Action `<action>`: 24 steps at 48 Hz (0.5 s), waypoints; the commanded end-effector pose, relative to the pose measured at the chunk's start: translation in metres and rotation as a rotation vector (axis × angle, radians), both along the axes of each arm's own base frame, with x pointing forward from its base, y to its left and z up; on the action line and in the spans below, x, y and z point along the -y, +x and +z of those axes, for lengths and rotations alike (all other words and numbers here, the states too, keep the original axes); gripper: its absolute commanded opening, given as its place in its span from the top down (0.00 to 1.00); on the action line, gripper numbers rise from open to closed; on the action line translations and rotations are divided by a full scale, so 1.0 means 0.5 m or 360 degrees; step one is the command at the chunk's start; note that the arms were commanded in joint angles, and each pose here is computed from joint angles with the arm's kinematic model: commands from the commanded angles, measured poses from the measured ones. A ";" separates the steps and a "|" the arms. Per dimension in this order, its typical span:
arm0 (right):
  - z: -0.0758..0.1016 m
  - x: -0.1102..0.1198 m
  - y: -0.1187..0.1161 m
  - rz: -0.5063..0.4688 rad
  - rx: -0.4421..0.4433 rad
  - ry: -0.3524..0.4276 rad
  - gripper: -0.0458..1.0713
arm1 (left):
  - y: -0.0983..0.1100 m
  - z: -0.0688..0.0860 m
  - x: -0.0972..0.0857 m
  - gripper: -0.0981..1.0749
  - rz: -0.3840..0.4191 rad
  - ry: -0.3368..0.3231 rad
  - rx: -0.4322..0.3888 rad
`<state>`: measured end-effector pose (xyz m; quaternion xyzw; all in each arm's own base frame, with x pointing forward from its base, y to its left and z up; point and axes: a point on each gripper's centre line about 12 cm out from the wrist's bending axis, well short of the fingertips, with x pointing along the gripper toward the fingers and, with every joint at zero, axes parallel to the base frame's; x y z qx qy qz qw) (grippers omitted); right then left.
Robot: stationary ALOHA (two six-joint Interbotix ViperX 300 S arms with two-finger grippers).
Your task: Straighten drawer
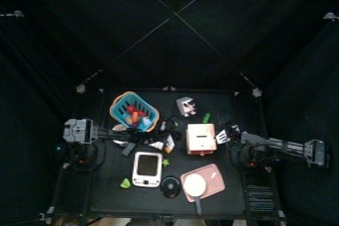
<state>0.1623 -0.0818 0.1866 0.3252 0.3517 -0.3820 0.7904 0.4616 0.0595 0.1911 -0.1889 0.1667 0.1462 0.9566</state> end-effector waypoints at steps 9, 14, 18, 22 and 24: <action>0.028 -0.007 -0.001 0.0027 0.0048 -0.0028 0.64 | -0.039 0.055 0.002 0.65 -0.0028 0.0078 0.0082; 0.031 -0.008 0.002 0.0034 0.0054 -0.0031 0.64 | -0.042 0.053 0.005 0.65 -0.0047 0.0101 0.0073; 0.036 -0.008 0.004 0.0037 0.0065 -0.0035 0.64 | -0.042 0.053 0.006 0.65 -0.0060 0.0118 0.0071; 0.043 -0.008 0.007 0.0042 0.0078 -0.0042 0.64 | -0.045 0.056 0.007 0.65 -0.0072 0.0137 0.0072; 0.049 -0.008 0.010 0.0050 0.0093 -0.0046 0.64 | -0.048 0.055 0.007 0.65 -0.0078 0.0144 0.0069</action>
